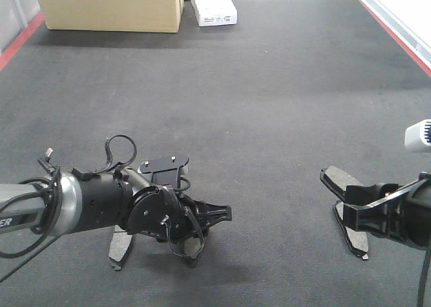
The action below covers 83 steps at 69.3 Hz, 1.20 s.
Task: Move and align brake pads A on conveyor
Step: 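Place the left gripper's pad beside the existing pads and release, then withdraw the open left gripper away from the placed pad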
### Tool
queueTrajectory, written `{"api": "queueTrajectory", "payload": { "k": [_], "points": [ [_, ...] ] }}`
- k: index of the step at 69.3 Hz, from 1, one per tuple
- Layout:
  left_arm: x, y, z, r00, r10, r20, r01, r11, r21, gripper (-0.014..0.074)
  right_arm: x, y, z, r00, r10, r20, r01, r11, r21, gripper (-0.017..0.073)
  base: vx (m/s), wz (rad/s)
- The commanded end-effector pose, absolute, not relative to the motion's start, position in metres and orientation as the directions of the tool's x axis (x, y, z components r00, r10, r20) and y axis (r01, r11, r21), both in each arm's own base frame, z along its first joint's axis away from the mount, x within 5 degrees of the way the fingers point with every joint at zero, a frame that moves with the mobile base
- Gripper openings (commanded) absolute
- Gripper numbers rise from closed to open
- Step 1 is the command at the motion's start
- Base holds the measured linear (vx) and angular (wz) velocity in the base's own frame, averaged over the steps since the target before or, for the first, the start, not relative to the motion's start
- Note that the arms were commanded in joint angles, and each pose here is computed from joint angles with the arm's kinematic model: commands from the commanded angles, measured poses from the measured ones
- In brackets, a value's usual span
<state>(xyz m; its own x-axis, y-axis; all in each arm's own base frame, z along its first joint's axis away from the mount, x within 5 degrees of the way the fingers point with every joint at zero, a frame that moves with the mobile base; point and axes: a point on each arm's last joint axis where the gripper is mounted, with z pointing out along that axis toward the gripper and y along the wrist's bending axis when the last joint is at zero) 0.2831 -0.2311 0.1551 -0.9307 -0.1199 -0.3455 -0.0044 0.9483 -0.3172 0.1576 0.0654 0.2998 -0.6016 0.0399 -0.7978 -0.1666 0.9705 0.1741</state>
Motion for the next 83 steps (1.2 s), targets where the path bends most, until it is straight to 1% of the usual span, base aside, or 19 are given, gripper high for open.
{"api": "queueTrajectory", "payload": {
  "k": [1,11,21,24,30,34,40,47,54,60,71,75,83],
  "points": [
    [0.287,-0.236,0.178,-0.904,-0.159,-0.397,0.007,0.923,-0.386,0.0385,0.16,0.067,0.317,-0.512,0.054,-0.857,-0.21,0.96,0.186,0.0067,0.0,0.0],
    [0.287,-0.236,0.184,-0.894,-0.168,-0.416,0.017,0.914,-0.405,0.0439,0.16,0.067,0.317,-0.512,0.054,-0.857,-0.21,0.96,0.186,0.0067,0.0,0.0],
    [0.287,-0.235,0.21,-0.851,-0.18,-0.493,0.073,0.89,-0.45,0.0448,0.16,0.067,0.317,-0.512,0.054,-0.857,-0.21,0.96,0.186,0.0067,0.0,0.0],
    [0.286,-0.233,0.219,-0.835,-0.163,-0.525,0.104,0.891,-0.442,0.0448,0.16,0.067,0.317,-0.512,0.054,-0.857,-0.21,0.96,0.186,0.0067,0.0,0.0],
    [0.281,-0.225,0.235,-0.805,-0.088,-0.587,0.174,0.91,-0.375,0.0446,0.16,0.067,0.317,-0.512,0.054,-0.857,-0.21,0.96,0.186,0.0067,0.0,0.0],
    [0.276,-0.218,0.242,-0.794,-0.05,-0.605,0.196,0.922,-0.333,0.0442,0.16,0.067,0.317,-0.512,0.054,-0.857,-0.21,0.96,0.186,0.0067,0.0,0.0],
    [0.264,-0.207,0.254,-0.77,-0.023,-0.638,0.223,0.926,-0.303,0.0428,0.16,0.067,0.317,-0.512,0.054,-0.857,-0.21,0.96,0.186,0.0067,0.0,0.0],
    [0.246,-0.19,0.268,-0.737,-0.01,-0.675,0.252,0.923,-0.29,0.0384,0.16,0.067,0.317,-0.512,0.054,-0.857,-0.21,0.96,0.186,0.0067,0.0,0.0],
    [0.222,-0.17,0.278,-0.704,0.0,-0.711,0.279,0.92,-0.276,0.031,0.16,0.067,0.317,-0.512,0.054,-0.857,-0.21,0.96,0.186,0.0067,0.0,0.0],
    [0.201,-0.152,0.287,-0.678,-0.022,-0.735,0.289,0.911,-0.293,0.0225,0.16,0.067,0.317,-0.512,0.054,-0.857,-0.21,0.96,0.186,0.0067,0.0,0.0],
    [0.166,-0.123,0.295,-0.631,-0.061,-0.774,0.308,0.896,-0.321,0.004,0.16,0.067,0.317,-0.512,0.054,-0.857,-0.21,0.96,0.186,0.0067,0.0,0.0],
    [0.155,-0.115,0.299,-0.609,-0.078,-0.789,0.317,0.888,-0.333,-0.0011,0.16,0.067,0.317,-0.512,0.054,-0.857,-0.21,0.96,0.186,0.0067,0.0,0.0],
    [0.14,-0.102,0.301,-0.58,-0.101,-0.808,0.327,0.88,-0.345,-0.0008,0.16,0.067,0.317,-0.512,0.054,-0.857,-0.21,0.96,0.186,0.0067,0.0,0.0]
  ]
}}
